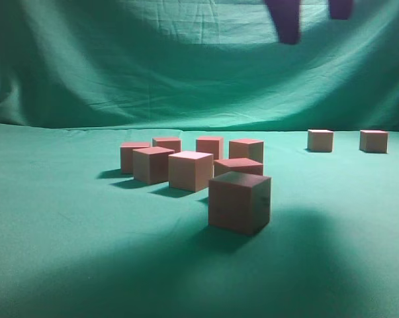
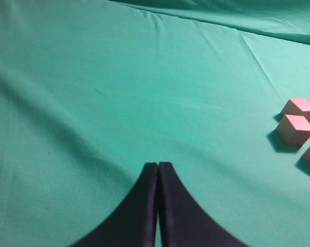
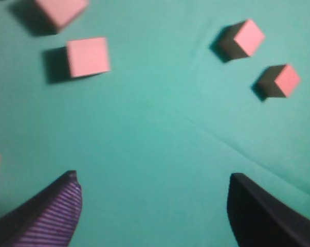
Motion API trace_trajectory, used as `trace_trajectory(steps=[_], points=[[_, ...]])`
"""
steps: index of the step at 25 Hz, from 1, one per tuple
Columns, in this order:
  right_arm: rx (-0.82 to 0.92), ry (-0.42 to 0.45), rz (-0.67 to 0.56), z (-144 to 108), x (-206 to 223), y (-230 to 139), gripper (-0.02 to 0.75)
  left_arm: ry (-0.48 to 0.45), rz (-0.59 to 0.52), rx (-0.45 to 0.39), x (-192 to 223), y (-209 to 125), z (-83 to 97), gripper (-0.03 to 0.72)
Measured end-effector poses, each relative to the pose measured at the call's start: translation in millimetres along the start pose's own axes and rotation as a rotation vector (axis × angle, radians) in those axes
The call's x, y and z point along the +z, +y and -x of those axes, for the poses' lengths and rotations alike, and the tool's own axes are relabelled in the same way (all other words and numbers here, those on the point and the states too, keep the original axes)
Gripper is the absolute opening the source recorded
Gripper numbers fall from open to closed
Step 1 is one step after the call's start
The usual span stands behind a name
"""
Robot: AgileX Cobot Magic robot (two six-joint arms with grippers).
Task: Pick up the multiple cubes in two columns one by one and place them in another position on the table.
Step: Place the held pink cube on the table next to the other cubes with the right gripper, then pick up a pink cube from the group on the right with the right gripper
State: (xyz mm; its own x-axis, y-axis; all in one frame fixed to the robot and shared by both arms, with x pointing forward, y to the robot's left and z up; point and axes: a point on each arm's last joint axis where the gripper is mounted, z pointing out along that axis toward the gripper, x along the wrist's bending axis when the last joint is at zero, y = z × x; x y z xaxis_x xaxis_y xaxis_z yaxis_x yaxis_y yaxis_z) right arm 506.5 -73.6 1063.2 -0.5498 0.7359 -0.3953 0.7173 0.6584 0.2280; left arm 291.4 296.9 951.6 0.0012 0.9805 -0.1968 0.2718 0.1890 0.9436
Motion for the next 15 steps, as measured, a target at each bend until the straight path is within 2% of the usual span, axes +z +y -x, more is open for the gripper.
trace_trajectory(steps=[4,8,11,15], points=[[0.196,0.007,-0.013,55.9,19.7,-2.1,0.534,0.0,0.0,0.0,0.0,0.0,0.0,0.0],[0.422,0.124,0.022,96.8,46.8,-4.5,0.534,0.0,0.0,0.0,0.0,0.0,0.0,0.0],[0.543,0.191,0.051,119.1,72.4,-4.8,0.534,0.0,0.0,0.0,0.0,0.0,0.0,0.0],[0.592,0.21,0.094,134.3,101.6,3.0,0.534,0.0,0.0,0.0,0.0,0.0,0.0,0.0]])
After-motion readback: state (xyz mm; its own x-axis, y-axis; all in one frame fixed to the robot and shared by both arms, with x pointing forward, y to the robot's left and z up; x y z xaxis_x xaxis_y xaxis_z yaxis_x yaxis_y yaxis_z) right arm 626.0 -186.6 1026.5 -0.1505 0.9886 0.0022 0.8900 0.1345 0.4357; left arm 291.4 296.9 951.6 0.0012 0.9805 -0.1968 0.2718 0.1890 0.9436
